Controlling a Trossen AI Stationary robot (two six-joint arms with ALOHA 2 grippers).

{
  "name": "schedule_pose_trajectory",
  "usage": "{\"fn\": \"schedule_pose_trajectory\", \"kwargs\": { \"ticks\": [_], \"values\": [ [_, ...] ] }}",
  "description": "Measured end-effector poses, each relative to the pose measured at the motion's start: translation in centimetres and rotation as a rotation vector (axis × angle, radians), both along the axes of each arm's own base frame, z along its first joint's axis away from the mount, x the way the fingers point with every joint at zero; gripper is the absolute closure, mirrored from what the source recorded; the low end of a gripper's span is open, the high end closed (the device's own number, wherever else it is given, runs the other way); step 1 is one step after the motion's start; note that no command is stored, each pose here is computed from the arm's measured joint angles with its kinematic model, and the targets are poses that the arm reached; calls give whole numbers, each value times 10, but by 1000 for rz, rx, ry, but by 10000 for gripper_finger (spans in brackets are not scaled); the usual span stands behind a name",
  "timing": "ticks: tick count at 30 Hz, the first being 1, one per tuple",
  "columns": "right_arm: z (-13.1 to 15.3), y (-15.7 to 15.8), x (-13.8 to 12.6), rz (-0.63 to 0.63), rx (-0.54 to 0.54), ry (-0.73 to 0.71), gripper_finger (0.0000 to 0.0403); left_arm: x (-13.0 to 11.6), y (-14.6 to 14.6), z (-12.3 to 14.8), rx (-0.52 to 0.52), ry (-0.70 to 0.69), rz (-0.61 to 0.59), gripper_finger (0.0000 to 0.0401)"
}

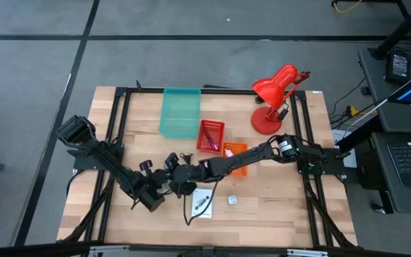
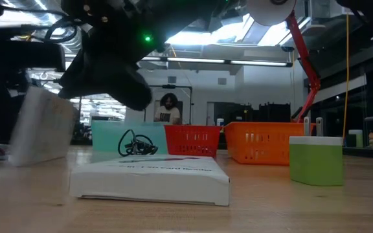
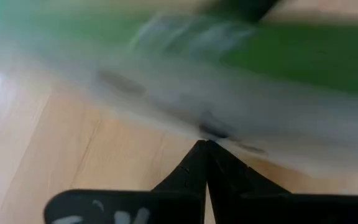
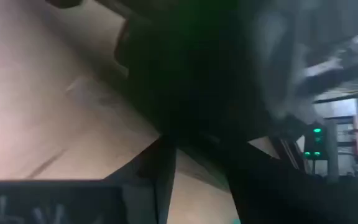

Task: Pick and place items into bin
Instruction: Put the left white card reader box into the blue bin

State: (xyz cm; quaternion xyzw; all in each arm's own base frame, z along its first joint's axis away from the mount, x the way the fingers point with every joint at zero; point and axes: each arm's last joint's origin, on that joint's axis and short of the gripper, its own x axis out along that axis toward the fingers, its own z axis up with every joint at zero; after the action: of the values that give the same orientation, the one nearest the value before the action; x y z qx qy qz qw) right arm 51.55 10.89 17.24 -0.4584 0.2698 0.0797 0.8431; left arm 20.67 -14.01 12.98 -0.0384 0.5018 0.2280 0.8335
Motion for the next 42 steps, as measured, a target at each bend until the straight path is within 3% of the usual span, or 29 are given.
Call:
{"fn": "schedule_pose_trajectory", "kwargs": {
  "ticks": [6, 17, 23, 26, 32, 38, 42],
  "values": [
    [1, -3, 2, -4, 51, -18, 271, 8, -4, 3, 20, -81, -63, 399],
    [-2, -2, 0, -16, 45, 15, 271, 6, -5, 2, -26, -34, -64, 399],
    [0, -5, -7, -82, -6, 81, 271, 6, -5, 2, -30, -27, -61, 399],
    [19, -7, -17, -112, 56, 118, 271, 5, -5, 2, -31, -28, -62, 399],
    [54, -16, -39, -158, 295, 194, 271, 3, -8, 2, 23, -65, -76, 399],
    [51, -39, -65, -220, 504, 304, 271, 2, -11, 3, 63, -102, -86, 399],
    [59, -53, -84, -240, 661, 282, 271, 2, -10, 4, 81, -110, -89, 399]
  ]
}}
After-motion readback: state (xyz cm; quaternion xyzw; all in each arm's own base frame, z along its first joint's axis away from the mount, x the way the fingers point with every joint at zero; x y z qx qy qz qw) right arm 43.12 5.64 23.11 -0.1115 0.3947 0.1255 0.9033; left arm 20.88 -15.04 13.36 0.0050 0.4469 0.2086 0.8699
